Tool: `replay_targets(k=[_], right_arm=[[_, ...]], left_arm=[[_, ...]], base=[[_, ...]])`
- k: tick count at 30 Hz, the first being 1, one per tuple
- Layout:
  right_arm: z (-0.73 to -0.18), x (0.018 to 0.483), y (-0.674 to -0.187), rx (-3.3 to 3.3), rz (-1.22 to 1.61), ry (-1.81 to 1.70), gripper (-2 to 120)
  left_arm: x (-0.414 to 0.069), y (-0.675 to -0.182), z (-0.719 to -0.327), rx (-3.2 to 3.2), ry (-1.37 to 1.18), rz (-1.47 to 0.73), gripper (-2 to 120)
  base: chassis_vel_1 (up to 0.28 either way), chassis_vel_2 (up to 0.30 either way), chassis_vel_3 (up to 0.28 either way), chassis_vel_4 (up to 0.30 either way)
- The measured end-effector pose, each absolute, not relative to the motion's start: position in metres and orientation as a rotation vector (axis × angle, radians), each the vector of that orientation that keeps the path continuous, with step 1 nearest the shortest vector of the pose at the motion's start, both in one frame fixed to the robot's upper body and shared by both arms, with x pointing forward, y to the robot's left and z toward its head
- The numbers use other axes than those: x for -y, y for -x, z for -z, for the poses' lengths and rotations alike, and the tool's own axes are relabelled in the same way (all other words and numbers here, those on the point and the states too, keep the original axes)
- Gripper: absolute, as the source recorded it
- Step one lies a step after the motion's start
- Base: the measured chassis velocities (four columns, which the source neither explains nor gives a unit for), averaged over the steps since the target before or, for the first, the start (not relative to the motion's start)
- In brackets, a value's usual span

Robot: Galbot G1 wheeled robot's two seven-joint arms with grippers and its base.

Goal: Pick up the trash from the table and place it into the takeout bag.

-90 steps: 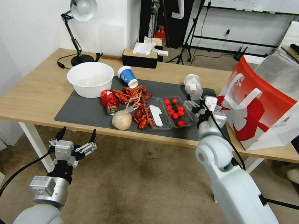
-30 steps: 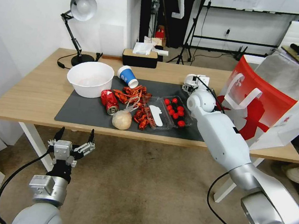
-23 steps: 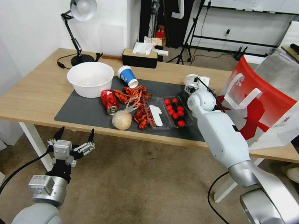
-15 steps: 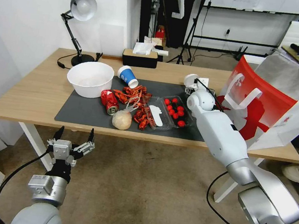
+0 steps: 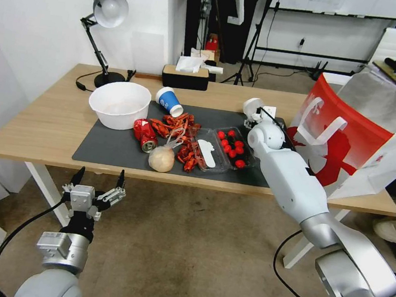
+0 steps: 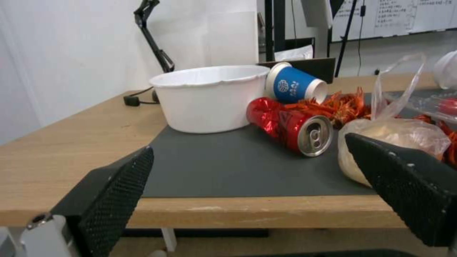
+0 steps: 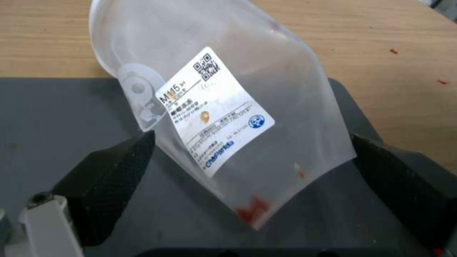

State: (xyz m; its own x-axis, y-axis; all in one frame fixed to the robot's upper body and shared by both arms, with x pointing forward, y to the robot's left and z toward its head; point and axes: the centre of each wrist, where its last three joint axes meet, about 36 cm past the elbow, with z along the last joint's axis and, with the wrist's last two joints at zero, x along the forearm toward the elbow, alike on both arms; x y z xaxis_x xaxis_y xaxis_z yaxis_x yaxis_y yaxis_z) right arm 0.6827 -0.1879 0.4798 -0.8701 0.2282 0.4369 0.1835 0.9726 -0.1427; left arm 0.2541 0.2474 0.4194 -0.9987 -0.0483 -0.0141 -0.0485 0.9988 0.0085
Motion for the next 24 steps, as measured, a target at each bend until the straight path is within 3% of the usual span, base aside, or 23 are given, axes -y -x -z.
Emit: replay_targets(k=[5, 11, 13, 15, 17, 24], right_arm=[[-0.479, 0.190, -0.683, 2.665, -0.123, 0.290, 94], [-0.478, 0.192, -0.684, 2.684, -0.106, 0.285, 75], [-0.476, 0.193, -0.684, 2.696, -0.098, 0.288, 63], [-0.476, 0.194, -0.684, 2.697, -0.097, 0.288, 63], [-0.473, 0.196, -0.683, 2.702, -0.095, 0.288, 52], [-0.471, 0.201, -0.681, 2.710, -0.093, 0.291, 51]], left_arm=[[-0.247, -0.254, -0.420, -3.126, 0.077, -0.012, 100], [-0.246, -0.253, -0.420, -3.127, 0.080, -0.011, 100], [-0.246, -0.253, -0.420, -3.128, 0.080, -0.009, 100], [-0.246, -0.253, -0.420, -3.128, 0.080, -0.009, 100], [-0.245, -0.253, -0.420, -3.129, 0.079, -0.009, 100], [-0.244, -0.253, -0.420, -3.130, 0.075, -0.008, 100]], base=[[0.000, 0.000, 0.000, 0.000], [0.000, 0.000, 0.000, 0.000], [0.000, 0.000, 0.000, 0.000], [0.000, 0.000, 0.000, 0.000], [0.000, 0.000, 0.000, 0.000], [0.000, 0.000, 0.000, 0.000]])
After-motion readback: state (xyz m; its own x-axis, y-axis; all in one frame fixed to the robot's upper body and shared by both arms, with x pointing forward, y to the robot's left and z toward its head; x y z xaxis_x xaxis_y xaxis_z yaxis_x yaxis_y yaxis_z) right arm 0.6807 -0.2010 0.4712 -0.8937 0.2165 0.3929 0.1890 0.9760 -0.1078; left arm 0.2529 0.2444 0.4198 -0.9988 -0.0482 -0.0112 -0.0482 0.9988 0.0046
